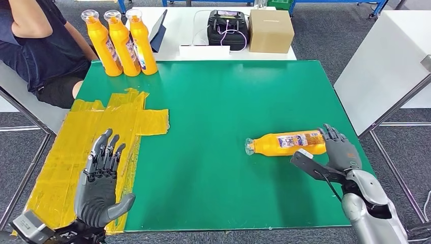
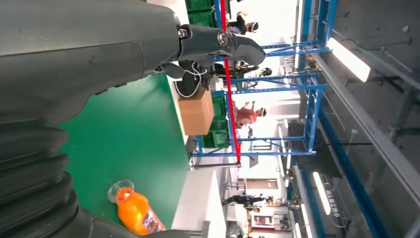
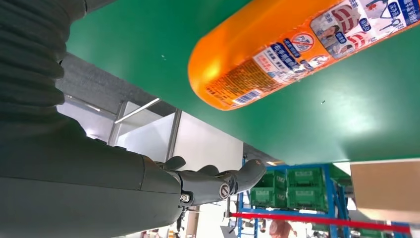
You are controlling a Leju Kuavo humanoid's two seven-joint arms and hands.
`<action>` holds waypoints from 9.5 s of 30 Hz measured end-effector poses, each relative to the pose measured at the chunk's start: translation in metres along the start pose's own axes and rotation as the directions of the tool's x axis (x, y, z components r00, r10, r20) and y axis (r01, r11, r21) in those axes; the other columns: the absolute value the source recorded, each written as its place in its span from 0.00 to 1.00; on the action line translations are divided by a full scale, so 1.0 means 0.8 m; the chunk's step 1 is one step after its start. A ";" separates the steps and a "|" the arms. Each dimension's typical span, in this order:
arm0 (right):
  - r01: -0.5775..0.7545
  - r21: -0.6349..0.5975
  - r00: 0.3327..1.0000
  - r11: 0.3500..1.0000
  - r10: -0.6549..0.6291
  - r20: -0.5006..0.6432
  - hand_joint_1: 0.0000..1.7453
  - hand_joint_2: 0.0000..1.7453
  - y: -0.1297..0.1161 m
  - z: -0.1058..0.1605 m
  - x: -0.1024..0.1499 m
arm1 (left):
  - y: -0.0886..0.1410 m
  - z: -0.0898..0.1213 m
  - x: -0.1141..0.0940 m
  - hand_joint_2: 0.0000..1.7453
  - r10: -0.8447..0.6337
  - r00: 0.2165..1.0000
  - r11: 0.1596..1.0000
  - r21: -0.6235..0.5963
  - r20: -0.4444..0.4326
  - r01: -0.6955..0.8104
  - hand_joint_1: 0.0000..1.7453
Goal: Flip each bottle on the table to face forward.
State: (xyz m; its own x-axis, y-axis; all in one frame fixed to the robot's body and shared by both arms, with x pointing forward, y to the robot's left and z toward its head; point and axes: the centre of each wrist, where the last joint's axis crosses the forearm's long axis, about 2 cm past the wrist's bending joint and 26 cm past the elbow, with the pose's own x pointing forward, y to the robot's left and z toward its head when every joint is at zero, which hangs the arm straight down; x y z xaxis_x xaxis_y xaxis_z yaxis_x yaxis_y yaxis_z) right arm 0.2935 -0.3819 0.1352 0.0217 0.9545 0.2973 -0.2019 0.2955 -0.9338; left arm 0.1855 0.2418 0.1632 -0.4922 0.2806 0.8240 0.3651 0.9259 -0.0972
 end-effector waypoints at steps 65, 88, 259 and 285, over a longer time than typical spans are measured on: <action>-0.248 0.551 0.955 0.797 0.297 0.001 1.00 1.00 -0.023 -0.047 -0.087 | 0.030 -0.003 -0.024 1.00 0.106 0.994 0.992 0.073 0.008 -0.107 0.00; 0.476 0.274 0.784 0.836 -0.544 0.299 1.00 1.00 -0.073 0.004 0.046 | 0.001 0.048 -0.011 1.00 0.170 0.985 0.978 0.127 -0.039 -0.163 0.00; 0.416 0.345 0.539 0.841 -0.534 0.652 0.00 0.00 0.059 0.180 0.198 | -0.046 -0.008 -0.121 1.00 -0.992 0.126 0.121 -0.176 0.022 0.977 1.00; 0.375 0.367 0.558 0.851 -0.524 0.644 0.00 0.00 0.061 0.161 0.210 | -0.021 -0.022 -0.205 0.75 -0.965 -0.250 -0.149 -0.616 -0.081 0.774 0.00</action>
State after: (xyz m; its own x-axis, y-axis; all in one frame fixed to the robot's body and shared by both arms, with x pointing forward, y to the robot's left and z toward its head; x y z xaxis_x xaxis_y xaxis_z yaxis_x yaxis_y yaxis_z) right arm 0.1611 -0.2119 0.1653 -0.5125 0.3518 0.7833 -0.5235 0.5951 -0.6098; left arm 0.2740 0.1757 0.0394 -0.1655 -0.9839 -0.0673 0.0510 -0.0767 0.9957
